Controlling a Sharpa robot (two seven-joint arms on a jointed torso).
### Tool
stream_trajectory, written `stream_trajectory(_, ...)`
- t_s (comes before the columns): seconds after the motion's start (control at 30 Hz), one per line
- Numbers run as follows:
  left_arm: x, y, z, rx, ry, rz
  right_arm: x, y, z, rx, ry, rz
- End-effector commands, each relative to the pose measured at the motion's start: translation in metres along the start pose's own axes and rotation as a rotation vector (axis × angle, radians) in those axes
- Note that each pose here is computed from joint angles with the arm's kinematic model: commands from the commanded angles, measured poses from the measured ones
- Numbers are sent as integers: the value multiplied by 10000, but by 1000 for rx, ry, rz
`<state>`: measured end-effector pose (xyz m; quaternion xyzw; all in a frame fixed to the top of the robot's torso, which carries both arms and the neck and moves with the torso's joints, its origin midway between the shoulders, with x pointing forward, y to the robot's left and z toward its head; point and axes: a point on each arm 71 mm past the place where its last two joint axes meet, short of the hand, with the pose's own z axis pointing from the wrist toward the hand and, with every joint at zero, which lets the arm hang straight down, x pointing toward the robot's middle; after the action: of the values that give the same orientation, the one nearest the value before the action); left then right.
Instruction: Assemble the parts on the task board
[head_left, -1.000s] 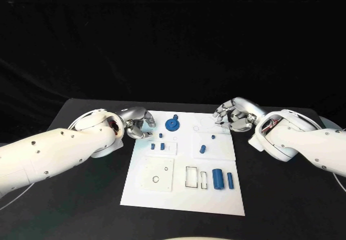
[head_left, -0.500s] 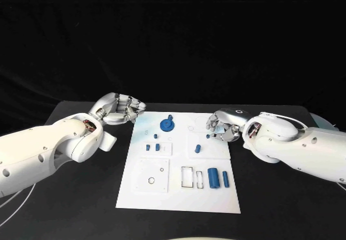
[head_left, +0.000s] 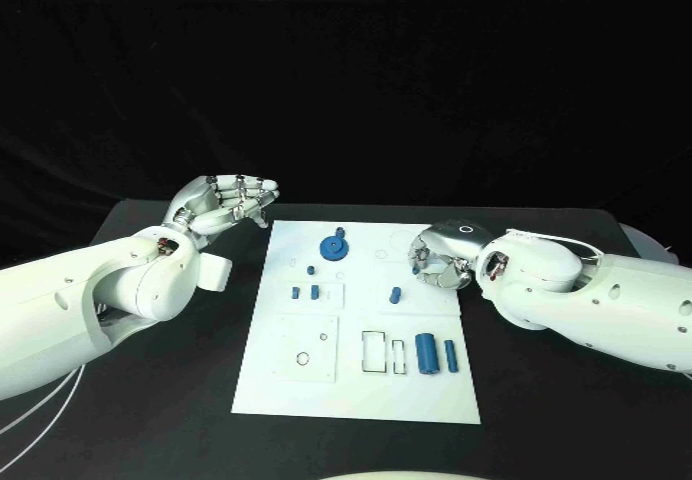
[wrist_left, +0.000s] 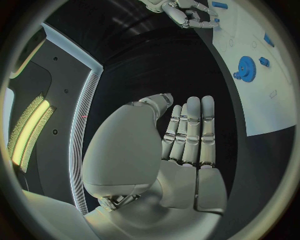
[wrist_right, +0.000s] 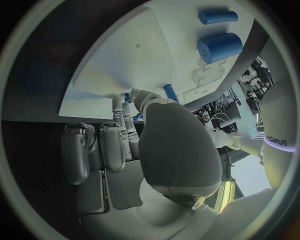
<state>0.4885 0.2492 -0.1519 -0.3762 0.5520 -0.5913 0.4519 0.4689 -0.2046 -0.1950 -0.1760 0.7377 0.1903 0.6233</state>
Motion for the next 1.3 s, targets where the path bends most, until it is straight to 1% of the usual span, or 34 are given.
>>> stream_trajectory(0.03, -21, -17, 0, 16, -31, -45, 15, 20, 4, 2, 10, -38)
stream_trajectory(0.33, -35, -10, -1, 7, -40, -47, 38, 38, 21, 6, 25, -50)
stream_trajectory(0.93, -27, -4, -4, -6, -39, -49, 135, 121, 69, 12, 67, -115)
stream_trajectory(1.13, -30, 0, -3, -11, -42, -57, 144, 152, 67, 12, 62, -133)
stream_trajectory(1.3, -25, 6, -2, -18, -39, -69, 132, 179, 62, 10, 36, -140)
